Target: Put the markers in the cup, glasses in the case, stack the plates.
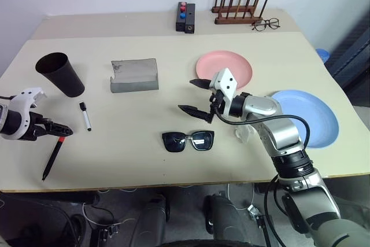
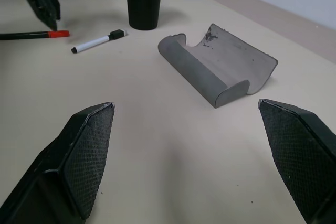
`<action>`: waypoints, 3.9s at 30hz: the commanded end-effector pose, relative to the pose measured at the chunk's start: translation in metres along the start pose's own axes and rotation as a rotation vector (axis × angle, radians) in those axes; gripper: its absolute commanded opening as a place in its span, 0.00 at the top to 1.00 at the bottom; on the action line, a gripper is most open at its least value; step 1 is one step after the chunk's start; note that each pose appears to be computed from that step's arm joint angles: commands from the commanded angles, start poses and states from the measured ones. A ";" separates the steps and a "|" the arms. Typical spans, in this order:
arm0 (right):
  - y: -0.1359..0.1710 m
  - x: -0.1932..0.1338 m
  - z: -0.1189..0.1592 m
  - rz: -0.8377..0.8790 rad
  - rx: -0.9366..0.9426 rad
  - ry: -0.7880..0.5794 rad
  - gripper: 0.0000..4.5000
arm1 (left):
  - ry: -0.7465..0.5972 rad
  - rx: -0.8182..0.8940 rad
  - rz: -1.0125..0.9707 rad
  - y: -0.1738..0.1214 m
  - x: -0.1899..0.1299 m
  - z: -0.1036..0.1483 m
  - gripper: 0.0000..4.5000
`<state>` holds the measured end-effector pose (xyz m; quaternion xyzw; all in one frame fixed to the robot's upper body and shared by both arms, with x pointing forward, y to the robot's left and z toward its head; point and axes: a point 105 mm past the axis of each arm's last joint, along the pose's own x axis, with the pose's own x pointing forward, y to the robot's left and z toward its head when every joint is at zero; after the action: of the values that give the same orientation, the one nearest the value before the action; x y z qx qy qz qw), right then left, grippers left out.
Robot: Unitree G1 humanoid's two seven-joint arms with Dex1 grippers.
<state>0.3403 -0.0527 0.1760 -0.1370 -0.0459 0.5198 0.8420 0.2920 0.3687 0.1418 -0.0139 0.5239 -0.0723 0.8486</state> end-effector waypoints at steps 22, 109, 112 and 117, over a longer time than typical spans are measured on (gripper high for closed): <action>-0.003 -0.003 0.014 -0.018 -0.040 -0.036 0.00 | 0.091 -0.004 -0.044 0.000 0.017 -0.009 0.99; -0.028 -0.023 0.055 -0.072 0.010 -0.256 0.00 | -1.313 0.131 0.009 -0.021 -0.121 0.156 0.00; -0.026 -0.023 0.053 -0.043 0.004 -0.246 0.00 | -1.194 0.108 0.002 -0.029 -0.112 0.149 0.00; -0.031 -0.031 0.049 -0.012 -0.023 -0.210 0.00 | -1.004 0.029 0.005 -0.050 -0.096 0.136 0.00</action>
<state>0.3449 -0.0816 0.2222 -0.0763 -0.1192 0.5189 0.8431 0.3740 0.3309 0.2814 -0.0385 0.0525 -0.0706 0.9954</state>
